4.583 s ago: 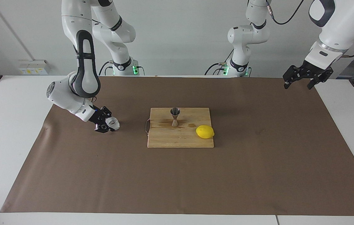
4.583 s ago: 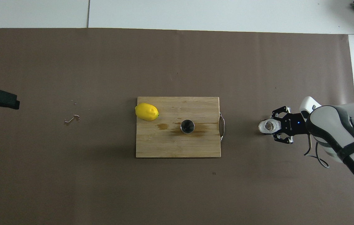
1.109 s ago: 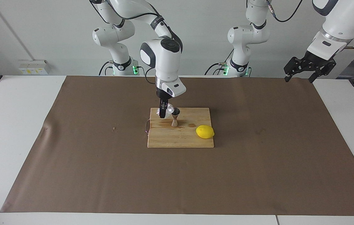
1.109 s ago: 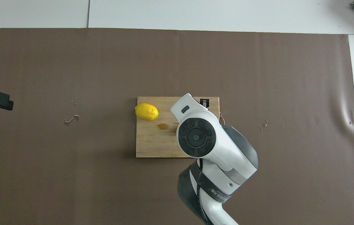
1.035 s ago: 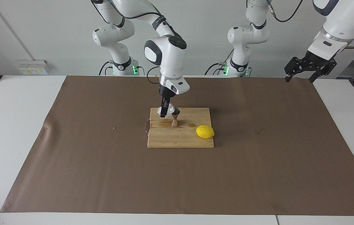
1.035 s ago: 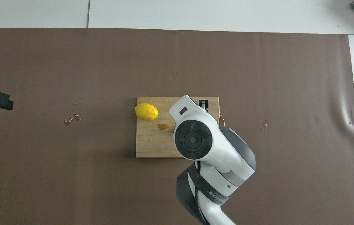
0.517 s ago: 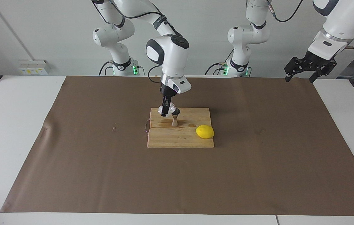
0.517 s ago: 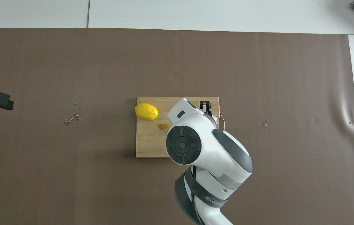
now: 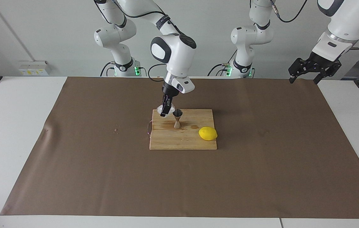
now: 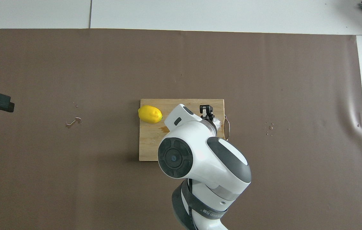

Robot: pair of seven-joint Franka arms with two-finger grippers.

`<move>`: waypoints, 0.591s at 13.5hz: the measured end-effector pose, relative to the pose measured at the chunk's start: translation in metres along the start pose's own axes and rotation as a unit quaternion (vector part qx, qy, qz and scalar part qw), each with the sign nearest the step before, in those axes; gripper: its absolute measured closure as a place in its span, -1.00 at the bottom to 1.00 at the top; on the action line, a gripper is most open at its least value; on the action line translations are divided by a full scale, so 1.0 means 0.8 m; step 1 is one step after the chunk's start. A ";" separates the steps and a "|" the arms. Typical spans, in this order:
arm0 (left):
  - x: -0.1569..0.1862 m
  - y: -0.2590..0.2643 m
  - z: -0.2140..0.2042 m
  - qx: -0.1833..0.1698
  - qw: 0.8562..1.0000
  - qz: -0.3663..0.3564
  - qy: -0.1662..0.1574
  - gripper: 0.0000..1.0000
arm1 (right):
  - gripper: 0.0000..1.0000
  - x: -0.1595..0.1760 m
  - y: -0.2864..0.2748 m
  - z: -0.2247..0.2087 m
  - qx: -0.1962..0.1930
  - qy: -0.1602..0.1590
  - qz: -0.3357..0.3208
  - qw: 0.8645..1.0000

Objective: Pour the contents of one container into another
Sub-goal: 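Tilt the white cup over the steel cup with the right gripper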

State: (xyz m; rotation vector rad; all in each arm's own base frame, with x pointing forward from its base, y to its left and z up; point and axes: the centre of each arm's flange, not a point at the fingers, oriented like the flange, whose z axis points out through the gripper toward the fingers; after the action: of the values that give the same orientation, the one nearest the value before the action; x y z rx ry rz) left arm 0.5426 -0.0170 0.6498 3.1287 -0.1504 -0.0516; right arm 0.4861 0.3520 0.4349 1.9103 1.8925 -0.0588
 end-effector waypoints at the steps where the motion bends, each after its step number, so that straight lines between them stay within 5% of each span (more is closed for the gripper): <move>1: 0.001 0.000 0.000 0.000 1.000 0.000 0.001 -1.00 | -0.01 0.003 -0.002 -0.001 -0.004 -0.004 0.001 1.000; 8: 0.006 -0.003 0.008 0.000 1.000 -0.002 -0.001 -1.00 | -0.01 0.025 -0.017 0.010 -0.024 -0.041 -0.012 0.999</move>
State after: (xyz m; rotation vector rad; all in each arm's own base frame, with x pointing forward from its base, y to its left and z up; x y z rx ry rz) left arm 0.5474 -0.0153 0.6436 3.1284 -0.1443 -0.0540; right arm 0.4764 0.3675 0.4172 1.8259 1.8454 -0.0963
